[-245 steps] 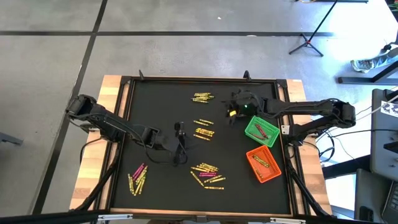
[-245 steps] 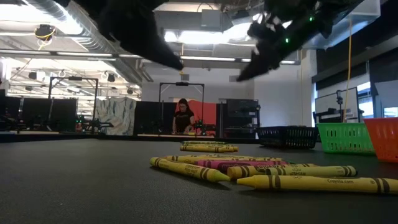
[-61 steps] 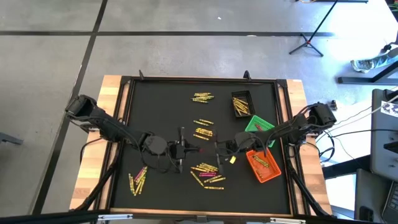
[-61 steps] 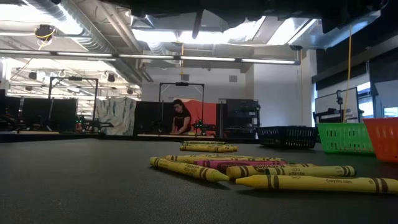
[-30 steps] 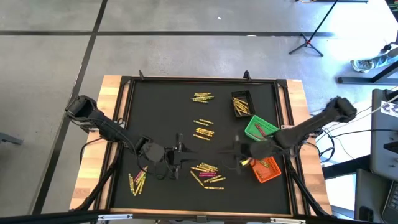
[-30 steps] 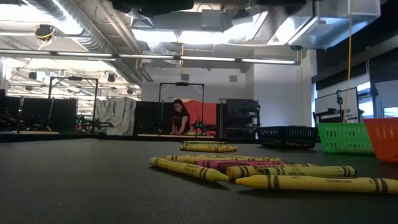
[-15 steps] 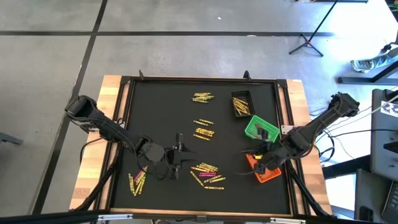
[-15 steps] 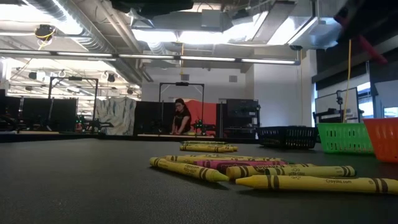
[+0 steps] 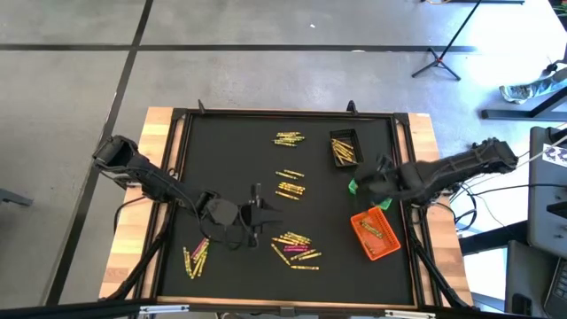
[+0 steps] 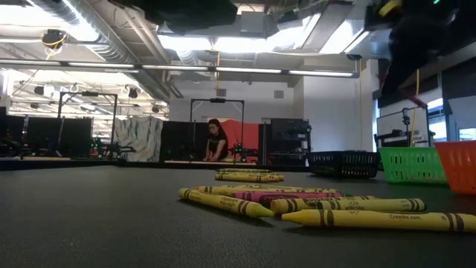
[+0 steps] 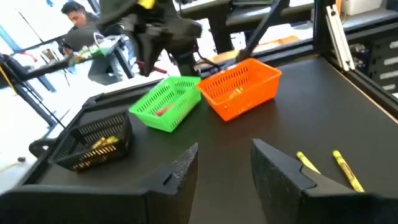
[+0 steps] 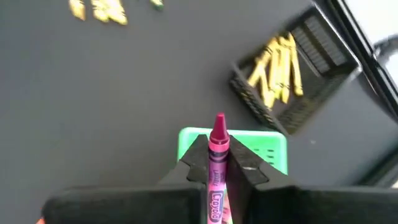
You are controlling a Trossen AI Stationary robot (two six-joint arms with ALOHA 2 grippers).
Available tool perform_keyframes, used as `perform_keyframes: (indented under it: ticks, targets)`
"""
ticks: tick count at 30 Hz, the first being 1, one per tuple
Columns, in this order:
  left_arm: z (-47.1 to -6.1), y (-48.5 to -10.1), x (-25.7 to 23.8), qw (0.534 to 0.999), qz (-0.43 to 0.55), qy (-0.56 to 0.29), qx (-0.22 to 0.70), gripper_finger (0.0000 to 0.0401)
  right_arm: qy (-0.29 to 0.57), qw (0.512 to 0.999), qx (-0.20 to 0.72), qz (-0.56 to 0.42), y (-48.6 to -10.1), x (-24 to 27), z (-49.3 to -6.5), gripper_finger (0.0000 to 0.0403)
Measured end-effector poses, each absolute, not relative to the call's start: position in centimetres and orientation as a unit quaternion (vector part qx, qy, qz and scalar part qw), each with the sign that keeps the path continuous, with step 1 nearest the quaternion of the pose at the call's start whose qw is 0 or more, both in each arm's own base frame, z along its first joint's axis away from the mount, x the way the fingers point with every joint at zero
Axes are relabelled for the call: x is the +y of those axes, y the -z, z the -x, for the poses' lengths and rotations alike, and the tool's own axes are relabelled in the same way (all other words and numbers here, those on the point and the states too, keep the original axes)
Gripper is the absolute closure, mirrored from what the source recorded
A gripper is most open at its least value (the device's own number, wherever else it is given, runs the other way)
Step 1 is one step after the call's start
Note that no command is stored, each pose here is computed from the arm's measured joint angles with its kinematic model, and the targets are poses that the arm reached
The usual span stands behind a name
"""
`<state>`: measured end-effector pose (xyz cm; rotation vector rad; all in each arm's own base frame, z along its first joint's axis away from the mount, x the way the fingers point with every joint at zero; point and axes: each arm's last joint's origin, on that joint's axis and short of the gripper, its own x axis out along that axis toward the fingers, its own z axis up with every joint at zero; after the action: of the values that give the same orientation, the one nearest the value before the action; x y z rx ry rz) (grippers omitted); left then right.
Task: Sort crayons
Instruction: Put the red crayon into the green basket
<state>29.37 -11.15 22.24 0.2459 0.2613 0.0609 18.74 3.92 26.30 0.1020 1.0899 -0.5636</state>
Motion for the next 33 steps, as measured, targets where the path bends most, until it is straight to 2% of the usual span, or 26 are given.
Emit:
perform_keyframes:
  ticks: [5, 8, 13, 21, 26, 33]
  targets:
    - [-29.2, -21.7, -11.0, 0.981, -0.115, -0.032, 0.154, 0.0271, 0.278, 0.785, 0.55, -0.057, -24.7, 1.5, -18.6, 0.0389]
    - [-28.8, -20.9, -10.8, 0.967, -0.147, -0.028, 0.205, 0.0271, 0.279, 0.767, 0.57, -0.096, -23.4, 0.4, -18.4, 0.0378]
    - [-28.2, -20.1, -10.9, 0.96, -0.135, -0.027, 0.245, 0.0271, 0.271, 0.743, 0.594, -0.148, -21.6, -0.8, -18.0, 0.0374]
    - [-27.8, -20.1, -12.1, 0.96, -0.139, -0.009, 0.242, 0.0271, 0.271, 0.724, 0.612, -0.167, -20.0, -1.6, -17.3, 0.0377]
    - [-27.8, -20.1, -12.0, 0.962, -0.128, -0.014, 0.241, 0.0271, 0.28, 0.718, 0.61, -0.186, -18.8, -1.5, -17.0, 0.0349]
    - [-27.9, -20.2, -11.8, 0.962, -0.124, -0.02, 0.241, 0.0271, 0.257, 0.712, 0.618, -0.211, -19.4, -1.3, -17.2, 0.0261]
